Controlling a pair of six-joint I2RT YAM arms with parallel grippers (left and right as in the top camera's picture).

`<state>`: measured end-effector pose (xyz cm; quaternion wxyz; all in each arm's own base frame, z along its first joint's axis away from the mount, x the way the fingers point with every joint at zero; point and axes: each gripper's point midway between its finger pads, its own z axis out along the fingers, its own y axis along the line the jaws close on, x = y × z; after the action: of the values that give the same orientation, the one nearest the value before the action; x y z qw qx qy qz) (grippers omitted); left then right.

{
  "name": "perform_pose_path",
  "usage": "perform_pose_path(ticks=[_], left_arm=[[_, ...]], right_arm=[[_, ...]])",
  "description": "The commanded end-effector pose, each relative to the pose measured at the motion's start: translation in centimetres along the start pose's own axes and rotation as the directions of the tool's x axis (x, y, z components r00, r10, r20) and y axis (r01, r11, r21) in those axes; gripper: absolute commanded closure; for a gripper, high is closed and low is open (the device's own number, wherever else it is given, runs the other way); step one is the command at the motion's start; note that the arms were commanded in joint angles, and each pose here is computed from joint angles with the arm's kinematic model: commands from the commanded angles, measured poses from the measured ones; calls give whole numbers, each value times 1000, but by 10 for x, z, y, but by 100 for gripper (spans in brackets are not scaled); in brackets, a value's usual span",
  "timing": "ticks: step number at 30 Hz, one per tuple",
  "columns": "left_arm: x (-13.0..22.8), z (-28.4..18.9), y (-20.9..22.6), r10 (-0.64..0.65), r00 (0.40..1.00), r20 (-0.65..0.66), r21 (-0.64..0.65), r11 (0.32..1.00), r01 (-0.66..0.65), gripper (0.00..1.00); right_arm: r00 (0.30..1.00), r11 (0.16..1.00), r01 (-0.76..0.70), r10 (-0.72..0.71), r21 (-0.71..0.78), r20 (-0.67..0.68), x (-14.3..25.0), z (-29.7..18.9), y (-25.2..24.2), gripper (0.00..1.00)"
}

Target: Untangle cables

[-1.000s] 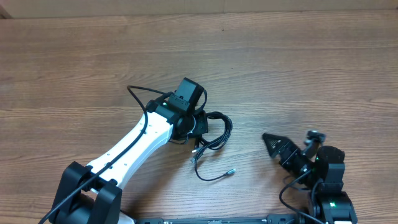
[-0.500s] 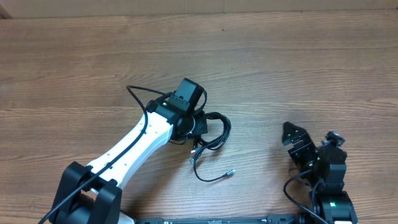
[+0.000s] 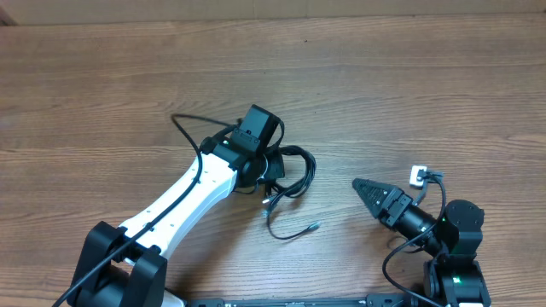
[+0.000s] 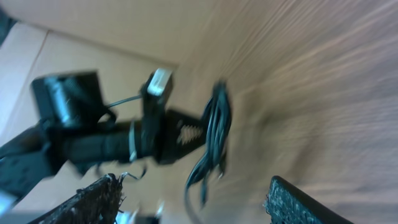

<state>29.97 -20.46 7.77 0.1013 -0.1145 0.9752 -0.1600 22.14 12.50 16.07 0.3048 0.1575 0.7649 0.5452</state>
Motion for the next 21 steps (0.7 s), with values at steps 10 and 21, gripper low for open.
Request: perform_pose_path(ticks=[10, 21], left_arm=[[8, 2, 1, -615, 789, -4, -27, 788, 614, 95], [18, 2, -3, -399, 917, -24, -40, 917, 398, 96]], right_arm=[[995, 998, -52, 54, 20, -86, 32, 18, 14, 25], [1000, 993, -24, 26, 112, -11, 48, 58, 8, 27]])
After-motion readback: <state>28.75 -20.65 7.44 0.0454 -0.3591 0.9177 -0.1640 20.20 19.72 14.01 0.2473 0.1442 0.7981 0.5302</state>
